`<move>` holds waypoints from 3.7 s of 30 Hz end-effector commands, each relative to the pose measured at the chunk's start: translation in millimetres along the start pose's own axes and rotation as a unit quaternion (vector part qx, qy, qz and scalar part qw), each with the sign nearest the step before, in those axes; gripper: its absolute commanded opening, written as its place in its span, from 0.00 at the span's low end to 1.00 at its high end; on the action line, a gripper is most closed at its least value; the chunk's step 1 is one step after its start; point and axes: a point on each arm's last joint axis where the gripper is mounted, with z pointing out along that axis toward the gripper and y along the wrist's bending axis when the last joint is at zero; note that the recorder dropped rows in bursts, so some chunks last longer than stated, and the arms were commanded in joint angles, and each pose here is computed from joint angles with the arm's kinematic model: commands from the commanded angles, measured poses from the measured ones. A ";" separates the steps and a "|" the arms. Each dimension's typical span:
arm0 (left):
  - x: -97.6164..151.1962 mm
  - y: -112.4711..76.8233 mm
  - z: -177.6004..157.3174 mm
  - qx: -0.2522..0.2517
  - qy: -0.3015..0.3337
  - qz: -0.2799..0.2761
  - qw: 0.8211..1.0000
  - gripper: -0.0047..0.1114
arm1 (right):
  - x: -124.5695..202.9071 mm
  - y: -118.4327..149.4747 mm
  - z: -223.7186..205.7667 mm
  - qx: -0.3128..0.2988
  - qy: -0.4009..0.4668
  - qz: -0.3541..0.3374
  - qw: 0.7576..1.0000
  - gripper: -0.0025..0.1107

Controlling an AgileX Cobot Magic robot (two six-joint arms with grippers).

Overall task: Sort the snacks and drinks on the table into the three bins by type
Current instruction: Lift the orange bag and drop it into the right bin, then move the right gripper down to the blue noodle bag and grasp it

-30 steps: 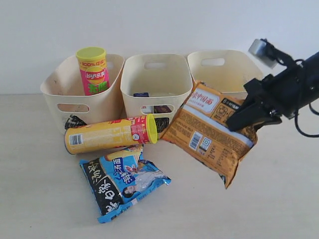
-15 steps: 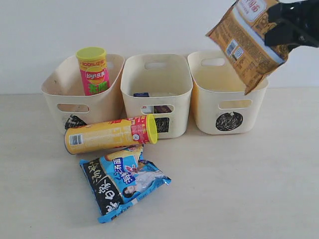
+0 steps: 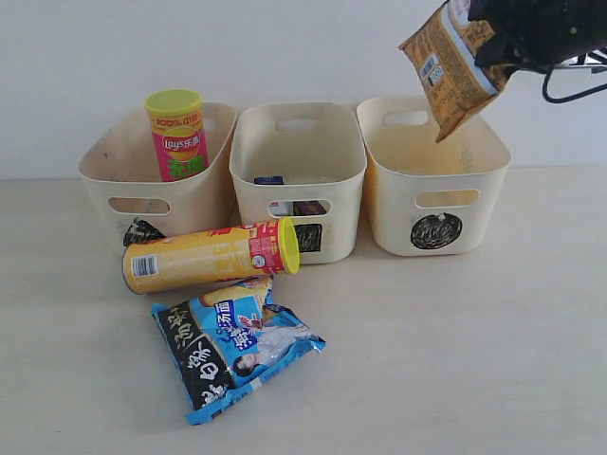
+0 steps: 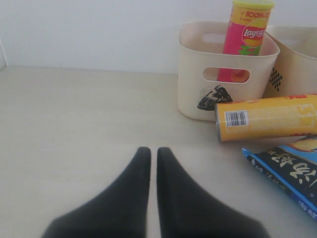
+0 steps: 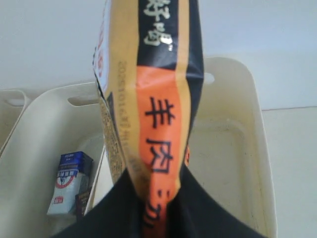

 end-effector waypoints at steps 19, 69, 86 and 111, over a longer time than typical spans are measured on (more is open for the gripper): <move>0.4 0.1 0.2 0.000 -0.003 -0.002 1.000 0.07 | 6.7 -31.0 71.5 0.004 0.031 0.025 0.999 0.55; 0.5 0.1 0.2 0.000 -0.003 -0.002 1.000 0.07 | 247.1 51.3 -11.4 -0.204 0.352 0.167 0.898 0.03; 0.5 0.1 0.2 0.000 -0.003 -0.002 1.000 0.07 | 265.5 38.7 23.1 -0.200 0.318 0.257 0.890 0.68; 0.7 0.2 0.2 -0.001 -0.002 -0.002 1.000 0.07 | 281.2 88.9 70.4 -0.178 0.324 0.194 0.909 0.68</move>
